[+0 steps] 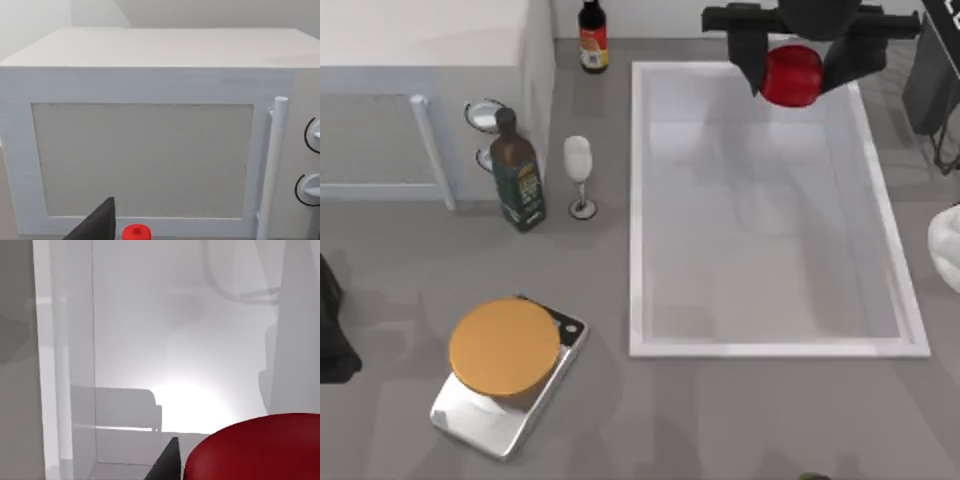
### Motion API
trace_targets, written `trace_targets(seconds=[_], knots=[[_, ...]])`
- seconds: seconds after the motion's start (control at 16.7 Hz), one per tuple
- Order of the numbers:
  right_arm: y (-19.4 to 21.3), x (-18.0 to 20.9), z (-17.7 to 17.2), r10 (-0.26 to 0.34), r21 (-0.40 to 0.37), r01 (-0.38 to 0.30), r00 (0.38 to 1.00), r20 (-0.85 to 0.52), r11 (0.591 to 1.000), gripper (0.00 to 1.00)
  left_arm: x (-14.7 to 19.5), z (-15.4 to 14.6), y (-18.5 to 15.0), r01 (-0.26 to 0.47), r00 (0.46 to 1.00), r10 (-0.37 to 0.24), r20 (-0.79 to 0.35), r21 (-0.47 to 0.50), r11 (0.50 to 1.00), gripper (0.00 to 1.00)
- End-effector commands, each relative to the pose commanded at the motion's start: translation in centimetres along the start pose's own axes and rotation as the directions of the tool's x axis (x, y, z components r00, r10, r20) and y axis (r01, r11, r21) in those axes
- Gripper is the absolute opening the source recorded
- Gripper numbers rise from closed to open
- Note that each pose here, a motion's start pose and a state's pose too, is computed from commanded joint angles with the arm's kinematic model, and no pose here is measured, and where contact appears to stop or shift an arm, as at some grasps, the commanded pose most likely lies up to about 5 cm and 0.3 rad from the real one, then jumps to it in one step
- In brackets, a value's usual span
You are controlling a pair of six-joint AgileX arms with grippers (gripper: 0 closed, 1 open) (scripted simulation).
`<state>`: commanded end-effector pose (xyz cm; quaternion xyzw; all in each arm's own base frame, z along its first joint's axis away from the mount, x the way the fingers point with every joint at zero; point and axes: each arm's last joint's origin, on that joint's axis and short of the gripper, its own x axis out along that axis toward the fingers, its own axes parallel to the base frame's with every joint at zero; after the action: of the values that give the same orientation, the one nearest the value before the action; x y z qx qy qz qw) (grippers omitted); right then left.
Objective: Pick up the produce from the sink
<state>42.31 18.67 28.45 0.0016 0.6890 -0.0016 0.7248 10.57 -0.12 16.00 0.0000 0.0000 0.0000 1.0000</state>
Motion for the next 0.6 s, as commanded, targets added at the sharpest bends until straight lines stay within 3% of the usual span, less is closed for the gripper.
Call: trace_targets(seconds=[0.12, 0.18, 0.6], knots=[[0.0, 0.0, 0.0, 0.0, 0.0, 0.0, 1.0, 0.0, 1.0, 0.0, 0.0, 0.0, 0.0, 0.0, 1.0, 0.0, 0.0, 0.0, 1.0, 1.0], [0.8, -0.3, 0.8, 0.068, -0.011, -0.067, 0.989, 0.129, 0.998, 0.0, 0.0, 0.0, 0.0, 0.0, 1.0, 0.0, 0.0, 0.0, 1.0, 1.0], [-2.3, -1.8, 1.2, 0.052, -0.009, -0.051, 0.991, 0.12, 0.999, 0.0, 0.0, 0.0, 0.0, 0.0, 1.0, 0.0, 0.0, 0.0, 1.0, 1.0]])
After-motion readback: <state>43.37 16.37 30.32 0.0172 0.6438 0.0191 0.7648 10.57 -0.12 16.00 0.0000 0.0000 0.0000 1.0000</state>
